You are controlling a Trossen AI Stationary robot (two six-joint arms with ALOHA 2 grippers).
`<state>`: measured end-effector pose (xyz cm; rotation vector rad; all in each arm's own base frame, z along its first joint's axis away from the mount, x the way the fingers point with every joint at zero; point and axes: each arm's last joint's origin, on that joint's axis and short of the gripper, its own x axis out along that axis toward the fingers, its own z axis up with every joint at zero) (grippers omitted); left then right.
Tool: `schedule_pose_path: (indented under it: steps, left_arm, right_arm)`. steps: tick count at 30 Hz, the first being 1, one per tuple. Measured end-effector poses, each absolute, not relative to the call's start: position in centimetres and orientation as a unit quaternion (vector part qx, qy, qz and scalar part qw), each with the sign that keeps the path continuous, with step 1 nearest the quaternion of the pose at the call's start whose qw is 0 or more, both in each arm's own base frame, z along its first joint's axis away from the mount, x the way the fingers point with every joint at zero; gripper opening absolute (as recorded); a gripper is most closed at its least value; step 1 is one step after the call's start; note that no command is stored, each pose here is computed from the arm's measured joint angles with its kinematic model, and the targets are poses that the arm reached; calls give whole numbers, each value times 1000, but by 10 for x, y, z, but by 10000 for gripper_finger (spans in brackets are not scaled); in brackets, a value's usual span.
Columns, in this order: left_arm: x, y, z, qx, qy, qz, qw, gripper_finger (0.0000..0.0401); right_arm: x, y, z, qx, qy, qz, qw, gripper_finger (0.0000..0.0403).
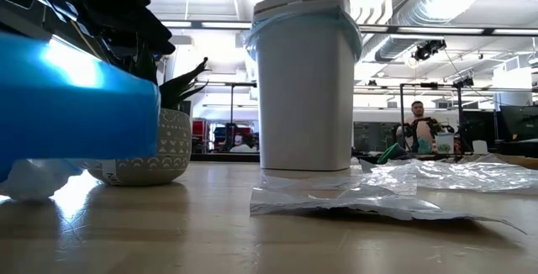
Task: Place trash/remove bag and relplace
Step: Put the white paper into the trash bin
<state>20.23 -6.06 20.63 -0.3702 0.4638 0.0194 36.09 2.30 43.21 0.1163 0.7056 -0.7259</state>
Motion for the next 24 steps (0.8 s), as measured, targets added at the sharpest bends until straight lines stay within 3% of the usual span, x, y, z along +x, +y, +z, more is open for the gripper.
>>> schedule_pose_path:
  steps: [9, 16, 24]
  left_arm:
    - [203, -61, 205, -185, 230, 13, 955, 80]
    - [208, -62, 200, -182, 232, 20, 955, 80]
    - [219, -67, 185, -196, 258, 4, 946, 80]
  right_arm:
    - [359, 142, 399, 68, 377, -241, 892, 161]
    - [381, 205, 314, 34, 445, -273, 852, 160]
    - [416, 228, 213, 72, 559, -260, 784, 160]
